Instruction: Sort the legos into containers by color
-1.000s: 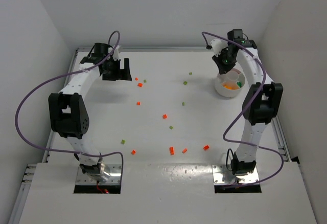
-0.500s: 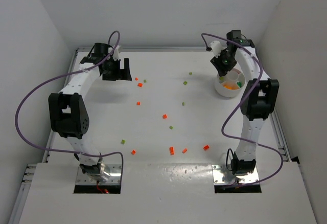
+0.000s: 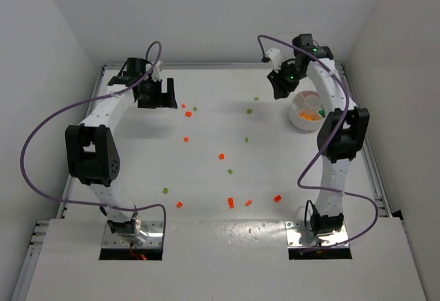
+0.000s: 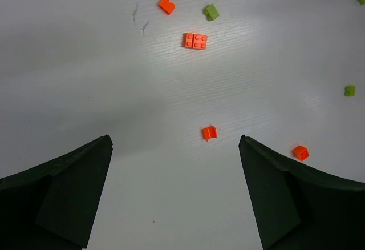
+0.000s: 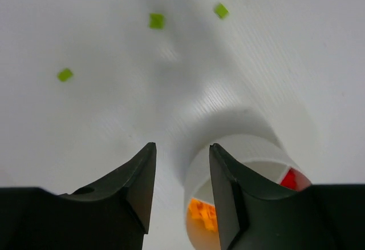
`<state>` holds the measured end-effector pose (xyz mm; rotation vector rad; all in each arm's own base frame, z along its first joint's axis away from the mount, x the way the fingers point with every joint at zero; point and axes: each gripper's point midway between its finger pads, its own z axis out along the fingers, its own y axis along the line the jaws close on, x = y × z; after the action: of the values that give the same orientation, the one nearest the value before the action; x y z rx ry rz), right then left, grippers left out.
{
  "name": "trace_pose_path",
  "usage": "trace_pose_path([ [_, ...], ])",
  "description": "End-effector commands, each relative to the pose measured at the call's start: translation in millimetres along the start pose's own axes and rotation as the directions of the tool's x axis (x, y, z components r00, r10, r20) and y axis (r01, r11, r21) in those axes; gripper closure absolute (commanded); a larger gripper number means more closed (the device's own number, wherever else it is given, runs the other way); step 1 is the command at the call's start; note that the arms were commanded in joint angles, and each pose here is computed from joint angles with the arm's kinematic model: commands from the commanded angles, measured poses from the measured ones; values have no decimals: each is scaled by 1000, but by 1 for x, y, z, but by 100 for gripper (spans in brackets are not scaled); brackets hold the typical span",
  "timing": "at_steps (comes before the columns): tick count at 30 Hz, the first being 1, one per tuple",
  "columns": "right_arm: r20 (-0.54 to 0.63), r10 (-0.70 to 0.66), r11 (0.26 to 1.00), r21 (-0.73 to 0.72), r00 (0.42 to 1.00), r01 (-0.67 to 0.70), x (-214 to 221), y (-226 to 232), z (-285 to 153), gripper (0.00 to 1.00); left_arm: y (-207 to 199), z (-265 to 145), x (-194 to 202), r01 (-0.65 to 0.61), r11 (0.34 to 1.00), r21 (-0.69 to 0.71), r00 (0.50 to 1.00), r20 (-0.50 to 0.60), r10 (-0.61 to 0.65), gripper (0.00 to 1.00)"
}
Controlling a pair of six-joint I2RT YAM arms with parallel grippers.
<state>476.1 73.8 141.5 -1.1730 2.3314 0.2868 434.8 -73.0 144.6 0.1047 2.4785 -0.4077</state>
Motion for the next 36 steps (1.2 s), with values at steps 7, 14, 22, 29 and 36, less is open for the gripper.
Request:
trace_pose_path([
  [7, 36, 12, 993, -117, 999, -8, -42, 53, 74, 48, -4, -6, -12, -6, 1000, 0, 999, 32, 6, 0],
  [14, -16, 27, 996, -90, 999, -29, -26, 49, 117, 43, -4, -4, -13, -6, 1000, 0, 999, 32, 6, 0],
  [22, -45, 47, 998, -46, 998, -49, -18, 40, 141, 44, -2, 1, -12, -3, 1000, 0, 1000, 22, 3, 0],
  [29, -64, 33, 998, -44, 997, -36, -18, 46, 162, 46, -1, 5, -10, 0, 1000, -1, 1000, 13, 0, 0],
  [36, -66, 31, 999, -25, 997, -33, -21, 42, 173, 48, -1, 5, -10, 0, 1000, -1, 1000, 13, 0, 0],
])
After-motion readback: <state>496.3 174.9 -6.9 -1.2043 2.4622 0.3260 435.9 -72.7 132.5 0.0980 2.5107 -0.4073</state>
